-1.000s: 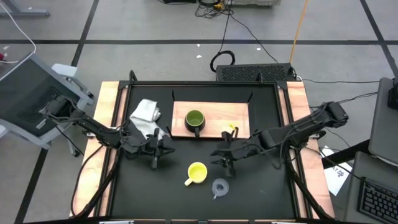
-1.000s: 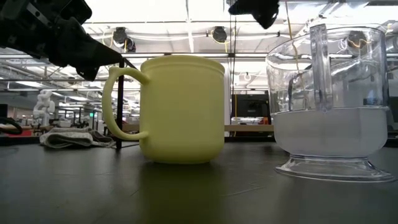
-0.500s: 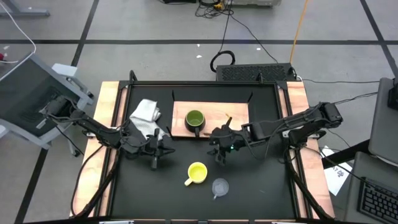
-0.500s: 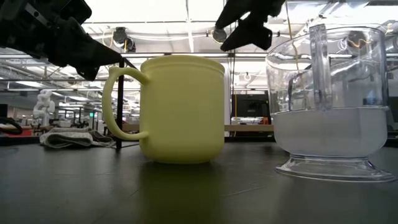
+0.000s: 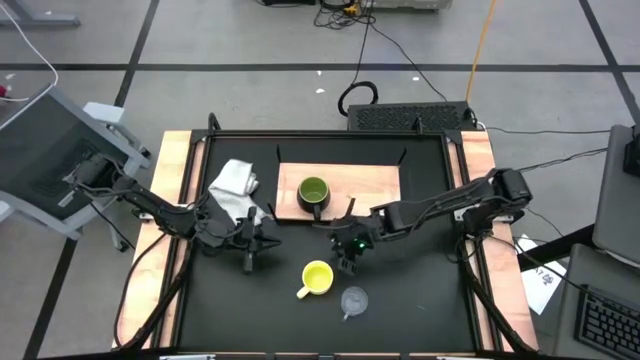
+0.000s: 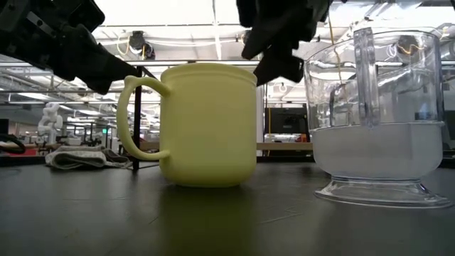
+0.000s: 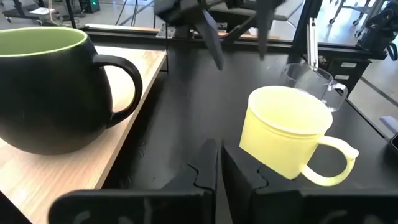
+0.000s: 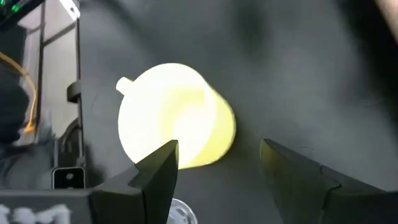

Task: Stack small to large cups/mugs on shelf
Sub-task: Put the yellow mug on the shelf

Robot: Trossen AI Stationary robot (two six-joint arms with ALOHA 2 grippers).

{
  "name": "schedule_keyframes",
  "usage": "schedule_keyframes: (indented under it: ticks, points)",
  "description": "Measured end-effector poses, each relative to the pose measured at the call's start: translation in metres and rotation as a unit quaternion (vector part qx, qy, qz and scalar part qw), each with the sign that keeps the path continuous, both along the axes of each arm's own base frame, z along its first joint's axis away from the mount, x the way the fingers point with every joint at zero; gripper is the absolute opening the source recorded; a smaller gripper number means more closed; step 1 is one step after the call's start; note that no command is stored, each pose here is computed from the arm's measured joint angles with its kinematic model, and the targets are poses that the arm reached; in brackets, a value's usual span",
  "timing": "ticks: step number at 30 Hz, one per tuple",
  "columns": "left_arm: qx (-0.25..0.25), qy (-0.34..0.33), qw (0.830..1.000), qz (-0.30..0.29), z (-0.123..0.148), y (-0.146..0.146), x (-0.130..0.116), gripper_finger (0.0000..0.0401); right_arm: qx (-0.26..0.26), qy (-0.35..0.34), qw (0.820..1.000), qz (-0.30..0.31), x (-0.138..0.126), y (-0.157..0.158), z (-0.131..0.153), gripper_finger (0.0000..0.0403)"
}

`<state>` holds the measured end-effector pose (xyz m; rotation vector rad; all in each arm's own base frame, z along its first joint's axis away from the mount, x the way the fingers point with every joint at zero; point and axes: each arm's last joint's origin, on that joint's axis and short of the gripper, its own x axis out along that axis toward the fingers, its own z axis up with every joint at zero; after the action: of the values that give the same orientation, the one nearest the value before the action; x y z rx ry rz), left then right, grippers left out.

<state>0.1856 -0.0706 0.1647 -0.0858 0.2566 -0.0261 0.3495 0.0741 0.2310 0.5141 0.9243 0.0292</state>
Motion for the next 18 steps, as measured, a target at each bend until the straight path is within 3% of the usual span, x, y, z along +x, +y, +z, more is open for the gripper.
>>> schedule_keyframes:
  ticks: [7, 18]
  points:
    - [0.000, 0.003, 1.000, 0.000, -0.001, 0.000, 0.000, 0.0003, -0.001, 0.018, 1.000, 0.017, 0.018, 0.007, 0.002, 0.0217]
    - [0.007, 0.007, 1.000, -0.010, -0.001, 0.000, 0.000, 0.0025, -0.007, 0.065, 0.998, 0.012, 0.025, 0.008, -0.008, 0.0217]
